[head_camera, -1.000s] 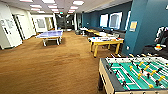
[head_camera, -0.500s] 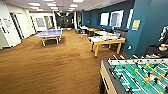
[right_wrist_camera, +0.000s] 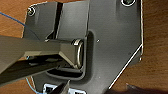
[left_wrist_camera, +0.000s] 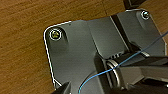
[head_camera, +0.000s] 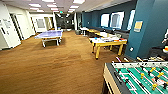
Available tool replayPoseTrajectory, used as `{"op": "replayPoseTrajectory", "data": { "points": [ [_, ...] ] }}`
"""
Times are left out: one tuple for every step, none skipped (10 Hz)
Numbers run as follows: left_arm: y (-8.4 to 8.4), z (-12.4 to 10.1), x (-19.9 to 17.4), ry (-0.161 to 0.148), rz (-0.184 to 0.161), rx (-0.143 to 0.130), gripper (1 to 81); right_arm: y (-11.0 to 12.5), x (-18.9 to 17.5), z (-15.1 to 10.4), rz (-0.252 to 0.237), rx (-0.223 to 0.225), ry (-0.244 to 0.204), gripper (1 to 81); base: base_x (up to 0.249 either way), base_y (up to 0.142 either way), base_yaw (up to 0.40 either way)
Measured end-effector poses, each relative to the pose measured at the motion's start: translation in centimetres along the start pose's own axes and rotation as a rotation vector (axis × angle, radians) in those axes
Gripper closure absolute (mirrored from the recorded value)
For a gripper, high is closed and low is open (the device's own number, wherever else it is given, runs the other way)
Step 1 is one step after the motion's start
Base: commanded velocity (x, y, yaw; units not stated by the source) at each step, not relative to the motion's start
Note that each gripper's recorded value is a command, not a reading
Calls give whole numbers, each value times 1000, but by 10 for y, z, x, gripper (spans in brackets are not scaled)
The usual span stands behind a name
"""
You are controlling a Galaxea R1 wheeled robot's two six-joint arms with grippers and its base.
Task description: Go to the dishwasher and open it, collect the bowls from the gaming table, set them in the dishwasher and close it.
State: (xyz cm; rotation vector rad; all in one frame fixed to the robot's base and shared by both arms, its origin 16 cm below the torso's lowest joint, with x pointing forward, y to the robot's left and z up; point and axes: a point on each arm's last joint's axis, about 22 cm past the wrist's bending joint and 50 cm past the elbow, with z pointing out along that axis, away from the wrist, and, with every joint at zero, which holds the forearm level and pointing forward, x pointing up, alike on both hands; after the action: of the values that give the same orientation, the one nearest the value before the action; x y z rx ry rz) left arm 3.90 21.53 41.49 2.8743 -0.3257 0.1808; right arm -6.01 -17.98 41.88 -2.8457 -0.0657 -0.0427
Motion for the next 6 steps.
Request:
{"op": "replayPoseTrajectory", "data": {
  "points": [
    [-4, 0, 13, 22, 4, 3, 10, -1, 14, 1, -4, 2, 23, 10, 183, 101, 0],
    [-3, 0, 12, 20, 4, 3, 10, -3, 8, 1, -2, 4, 16, 10, 183, 101, 0],
    [3, 1, 4, 9, 1, -4, 10, -2, -3, 0, 1, 2, -1, 10, 183, 100, 0],
    [-1, -1, -4, -2, 0, 1, 10, -3, -9, 0, 3, 3, -10, 10, 183, 94, 0],
    [-3, -1, -3, -1, -1, 4, 10, -4, -6, 0, 2, 5, -5, 10, 183, 80, 0],
    [-2, -1, 0, 4, 0, 2, 10, -4, 2, 1, 0, 5, 5, 10, 183, 76, 0]
  ]
}}
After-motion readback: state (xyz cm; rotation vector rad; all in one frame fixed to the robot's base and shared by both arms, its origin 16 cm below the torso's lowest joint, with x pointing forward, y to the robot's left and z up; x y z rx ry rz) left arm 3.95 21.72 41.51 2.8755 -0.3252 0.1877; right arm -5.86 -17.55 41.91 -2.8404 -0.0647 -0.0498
